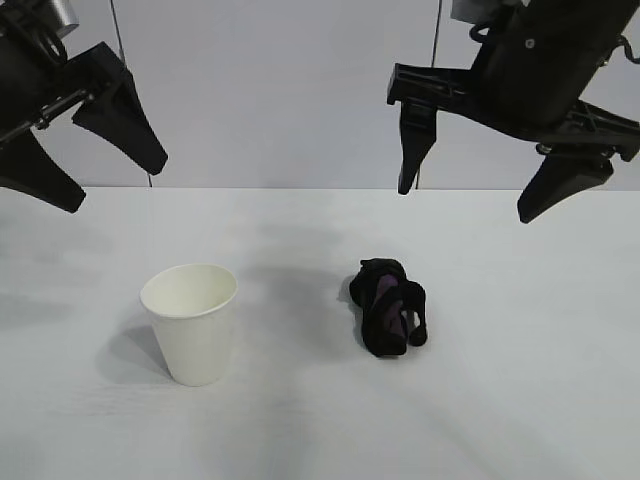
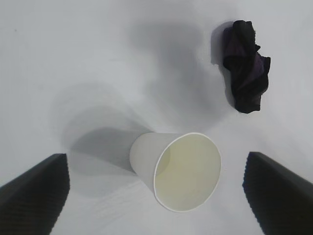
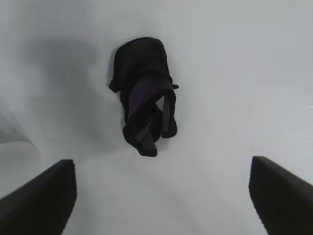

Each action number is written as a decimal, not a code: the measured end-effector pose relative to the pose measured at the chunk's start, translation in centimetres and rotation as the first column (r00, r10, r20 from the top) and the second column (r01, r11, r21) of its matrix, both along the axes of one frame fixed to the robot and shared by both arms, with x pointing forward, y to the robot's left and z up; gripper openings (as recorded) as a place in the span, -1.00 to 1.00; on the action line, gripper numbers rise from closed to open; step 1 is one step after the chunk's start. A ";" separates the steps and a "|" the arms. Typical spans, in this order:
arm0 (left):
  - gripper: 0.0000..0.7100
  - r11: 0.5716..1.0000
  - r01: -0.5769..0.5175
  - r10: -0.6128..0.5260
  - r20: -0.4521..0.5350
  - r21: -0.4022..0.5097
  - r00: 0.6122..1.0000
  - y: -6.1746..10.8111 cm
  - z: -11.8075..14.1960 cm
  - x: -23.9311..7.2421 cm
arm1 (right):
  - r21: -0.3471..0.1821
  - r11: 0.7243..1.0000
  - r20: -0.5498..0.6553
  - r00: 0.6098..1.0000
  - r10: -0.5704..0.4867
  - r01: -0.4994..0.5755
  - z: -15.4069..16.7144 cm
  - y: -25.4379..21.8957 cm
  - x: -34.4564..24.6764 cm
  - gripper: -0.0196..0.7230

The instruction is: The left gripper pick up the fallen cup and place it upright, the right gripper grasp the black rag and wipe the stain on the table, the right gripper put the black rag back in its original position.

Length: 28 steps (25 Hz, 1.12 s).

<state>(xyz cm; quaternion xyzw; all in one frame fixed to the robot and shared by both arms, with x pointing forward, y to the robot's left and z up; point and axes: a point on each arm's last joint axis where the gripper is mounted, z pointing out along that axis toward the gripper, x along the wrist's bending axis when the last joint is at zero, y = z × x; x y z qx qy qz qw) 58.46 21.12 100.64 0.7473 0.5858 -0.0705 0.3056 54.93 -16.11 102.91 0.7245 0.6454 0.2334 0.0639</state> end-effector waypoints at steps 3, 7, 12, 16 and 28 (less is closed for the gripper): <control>0.95 1.000 -0.001 0.001 0.000 0.000 1.000 0.0 0.0 0.0 | 0.008 1.000 0.010 1.000 -0.003 0.003 0.1 0.0 0.1 0.84; 0.95 1.000 -0.003 0.003 0.002 -0.001 1.000 0.0 0.0 0.0 | 0.014 1.000 0.013 1.000 -0.004 0.004 0.1 0.1 0.1 0.84; 0.95 0.997 -0.040 0.039 -0.011 -0.070 0.999 -0.4 0.3 0.1 | 0.031 0.999 0.023 1.000 -0.010 0.009 0.1 0.2 0.2 0.84; 0.95 0.994 -0.054 0.053 -0.015 -0.093 0.999 -0.5 0.4 0.2 | 0.034 0.999 0.025 1.000 -0.011 0.010 0.1 0.2 0.2 0.84; 0.95 0.994 -0.061 0.061 -0.005 -0.090 0.998 -0.5 0.4 0.3 | 0.042 0.999 0.037 0.999 -0.013 0.011 0.2 0.3 0.3 0.84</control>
